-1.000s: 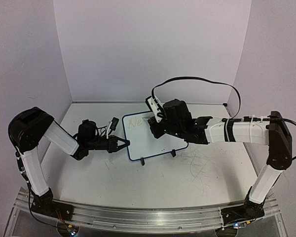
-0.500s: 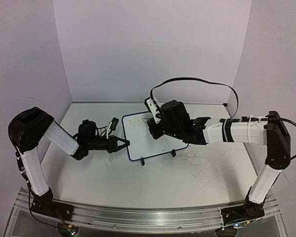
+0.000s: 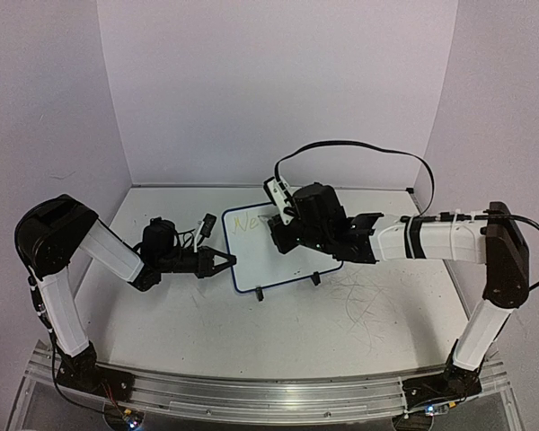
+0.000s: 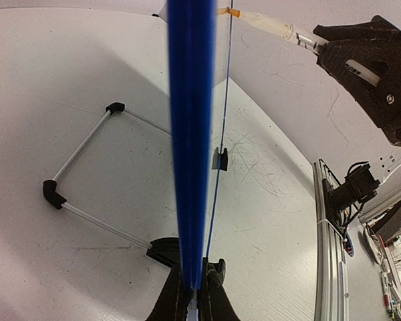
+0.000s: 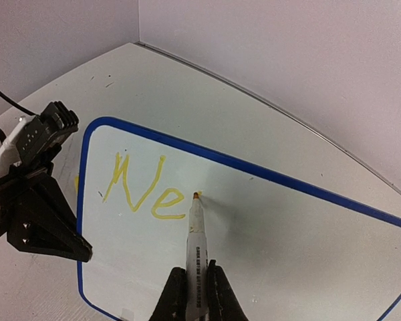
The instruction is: Write a sentence on the whiteboard
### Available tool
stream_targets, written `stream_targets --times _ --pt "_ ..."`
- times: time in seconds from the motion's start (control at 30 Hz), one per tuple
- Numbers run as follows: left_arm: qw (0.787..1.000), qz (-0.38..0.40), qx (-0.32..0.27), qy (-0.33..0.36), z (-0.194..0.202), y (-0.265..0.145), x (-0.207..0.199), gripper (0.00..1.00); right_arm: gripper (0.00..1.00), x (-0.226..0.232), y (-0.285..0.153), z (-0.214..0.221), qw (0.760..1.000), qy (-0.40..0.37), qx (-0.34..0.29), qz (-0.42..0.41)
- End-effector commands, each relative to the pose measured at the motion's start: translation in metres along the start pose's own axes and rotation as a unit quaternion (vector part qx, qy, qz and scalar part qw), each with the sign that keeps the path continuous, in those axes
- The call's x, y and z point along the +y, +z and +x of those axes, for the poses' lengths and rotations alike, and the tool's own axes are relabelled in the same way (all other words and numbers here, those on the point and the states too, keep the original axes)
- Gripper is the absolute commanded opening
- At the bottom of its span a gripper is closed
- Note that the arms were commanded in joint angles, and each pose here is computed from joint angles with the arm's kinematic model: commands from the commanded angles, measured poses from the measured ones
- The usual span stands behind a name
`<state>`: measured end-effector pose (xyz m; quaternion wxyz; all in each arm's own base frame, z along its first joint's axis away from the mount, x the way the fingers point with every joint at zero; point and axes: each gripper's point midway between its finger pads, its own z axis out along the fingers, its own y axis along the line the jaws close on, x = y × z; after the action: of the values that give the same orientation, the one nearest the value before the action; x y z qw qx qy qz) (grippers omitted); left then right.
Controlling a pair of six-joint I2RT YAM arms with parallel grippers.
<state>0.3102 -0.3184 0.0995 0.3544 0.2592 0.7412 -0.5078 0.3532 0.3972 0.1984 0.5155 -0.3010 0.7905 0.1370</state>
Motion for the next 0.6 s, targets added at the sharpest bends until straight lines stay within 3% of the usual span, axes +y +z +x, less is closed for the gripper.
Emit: stream_targets --times 0.0,0.57 --pt "1.0 -0.013 -0.008 0.02 -0.013 0.0 0.0 0.0 0.0 -0.007 -0.005 0.009 1.0 0.017 0.013 0.014" --pt "1.0 -0.013 -0.006 0.018 -0.013 0.0 0.0 0.0 0.0 -0.007 -0.013 0.025 0.999 0.029 0.027 0.008"
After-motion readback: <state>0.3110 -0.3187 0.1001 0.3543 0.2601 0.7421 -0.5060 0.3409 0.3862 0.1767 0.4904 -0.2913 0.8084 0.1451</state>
